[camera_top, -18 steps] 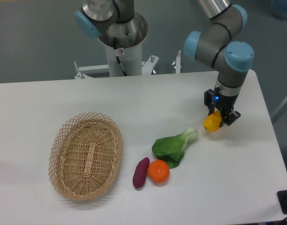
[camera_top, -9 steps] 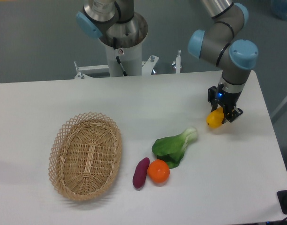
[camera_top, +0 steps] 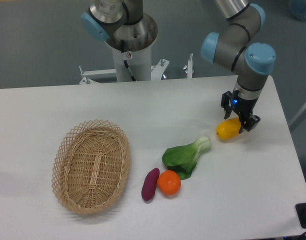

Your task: Place the mango on the table

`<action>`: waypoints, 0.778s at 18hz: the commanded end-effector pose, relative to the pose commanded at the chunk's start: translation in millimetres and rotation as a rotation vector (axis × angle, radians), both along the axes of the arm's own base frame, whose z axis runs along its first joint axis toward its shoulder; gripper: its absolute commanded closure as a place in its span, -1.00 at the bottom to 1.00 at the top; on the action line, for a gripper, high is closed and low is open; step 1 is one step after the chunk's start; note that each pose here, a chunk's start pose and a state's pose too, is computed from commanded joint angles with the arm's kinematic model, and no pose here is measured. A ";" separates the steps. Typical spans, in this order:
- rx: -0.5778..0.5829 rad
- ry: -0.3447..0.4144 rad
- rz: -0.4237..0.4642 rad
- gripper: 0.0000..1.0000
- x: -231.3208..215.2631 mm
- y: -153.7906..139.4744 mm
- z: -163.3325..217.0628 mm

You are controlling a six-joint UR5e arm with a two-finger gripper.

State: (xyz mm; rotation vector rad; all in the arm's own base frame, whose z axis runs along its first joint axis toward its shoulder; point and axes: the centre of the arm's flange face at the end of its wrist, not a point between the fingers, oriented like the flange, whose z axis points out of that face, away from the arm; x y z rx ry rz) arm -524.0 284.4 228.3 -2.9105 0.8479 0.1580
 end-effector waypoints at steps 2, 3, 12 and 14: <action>0.009 0.021 0.006 -1.00 -5.7 1.8 11.0; 0.016 0.030 0.007 -1.00 -8.0 2.9 16.6; 0.081 0.095 0.055 -1.00 -19.2 23.4 72.5; 0.083 0.078 0.088 -1.00 -20.8 33.4 84.0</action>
